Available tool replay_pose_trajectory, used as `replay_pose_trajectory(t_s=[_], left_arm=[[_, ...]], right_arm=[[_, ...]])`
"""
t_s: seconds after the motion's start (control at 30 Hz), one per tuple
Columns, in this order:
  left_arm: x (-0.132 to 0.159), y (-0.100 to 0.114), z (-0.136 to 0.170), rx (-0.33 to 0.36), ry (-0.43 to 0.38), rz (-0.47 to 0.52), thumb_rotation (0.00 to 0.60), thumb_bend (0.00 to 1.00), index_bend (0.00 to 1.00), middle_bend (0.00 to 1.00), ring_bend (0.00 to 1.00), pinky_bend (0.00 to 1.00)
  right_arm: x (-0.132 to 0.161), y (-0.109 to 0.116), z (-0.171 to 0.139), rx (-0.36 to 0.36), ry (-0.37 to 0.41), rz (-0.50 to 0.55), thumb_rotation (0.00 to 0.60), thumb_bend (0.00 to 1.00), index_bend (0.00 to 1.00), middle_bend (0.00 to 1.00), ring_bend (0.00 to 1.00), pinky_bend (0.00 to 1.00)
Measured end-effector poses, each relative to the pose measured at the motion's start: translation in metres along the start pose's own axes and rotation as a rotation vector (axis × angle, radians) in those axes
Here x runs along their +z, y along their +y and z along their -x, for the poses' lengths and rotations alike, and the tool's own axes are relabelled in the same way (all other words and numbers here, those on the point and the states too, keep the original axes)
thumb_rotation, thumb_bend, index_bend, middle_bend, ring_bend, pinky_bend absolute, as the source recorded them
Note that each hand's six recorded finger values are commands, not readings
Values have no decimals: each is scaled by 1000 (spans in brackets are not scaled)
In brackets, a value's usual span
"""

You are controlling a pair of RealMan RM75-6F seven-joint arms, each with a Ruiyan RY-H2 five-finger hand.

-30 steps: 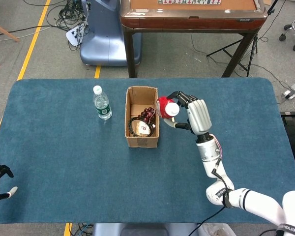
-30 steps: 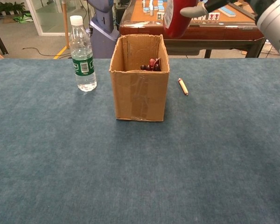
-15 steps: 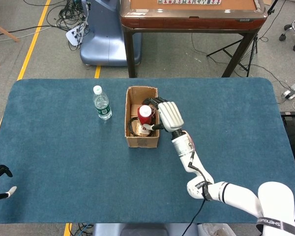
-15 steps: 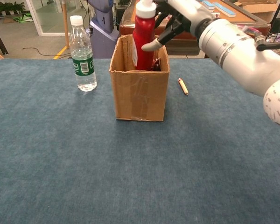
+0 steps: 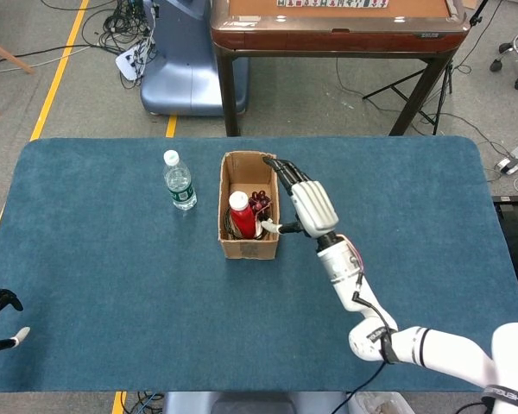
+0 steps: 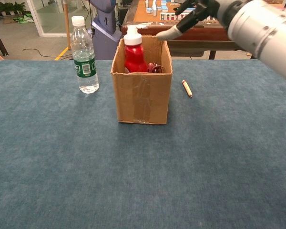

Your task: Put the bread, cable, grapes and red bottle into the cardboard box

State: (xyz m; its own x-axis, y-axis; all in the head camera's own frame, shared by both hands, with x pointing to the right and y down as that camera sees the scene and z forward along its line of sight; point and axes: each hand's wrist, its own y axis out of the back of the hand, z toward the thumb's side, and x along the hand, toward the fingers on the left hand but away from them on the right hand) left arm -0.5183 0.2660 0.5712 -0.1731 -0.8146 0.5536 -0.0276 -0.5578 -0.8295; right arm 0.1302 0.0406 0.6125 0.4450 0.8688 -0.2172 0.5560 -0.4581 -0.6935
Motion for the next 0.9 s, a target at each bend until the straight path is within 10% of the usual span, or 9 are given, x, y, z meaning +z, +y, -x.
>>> replay_pose_trajectory(t_s=[0.43,0.9], left_arm=[[8,3,3,23,-19,-8,600,151,482,343,274,540],[23,16,6,108,-81,37,600,151,472,339,276,540]], right_arm=[[-75,106,-108,-44,-267,-377,600,46,277,174,90,256],[-125,135,-226,-88,-499,-500,600,47,277,174,90,256]])
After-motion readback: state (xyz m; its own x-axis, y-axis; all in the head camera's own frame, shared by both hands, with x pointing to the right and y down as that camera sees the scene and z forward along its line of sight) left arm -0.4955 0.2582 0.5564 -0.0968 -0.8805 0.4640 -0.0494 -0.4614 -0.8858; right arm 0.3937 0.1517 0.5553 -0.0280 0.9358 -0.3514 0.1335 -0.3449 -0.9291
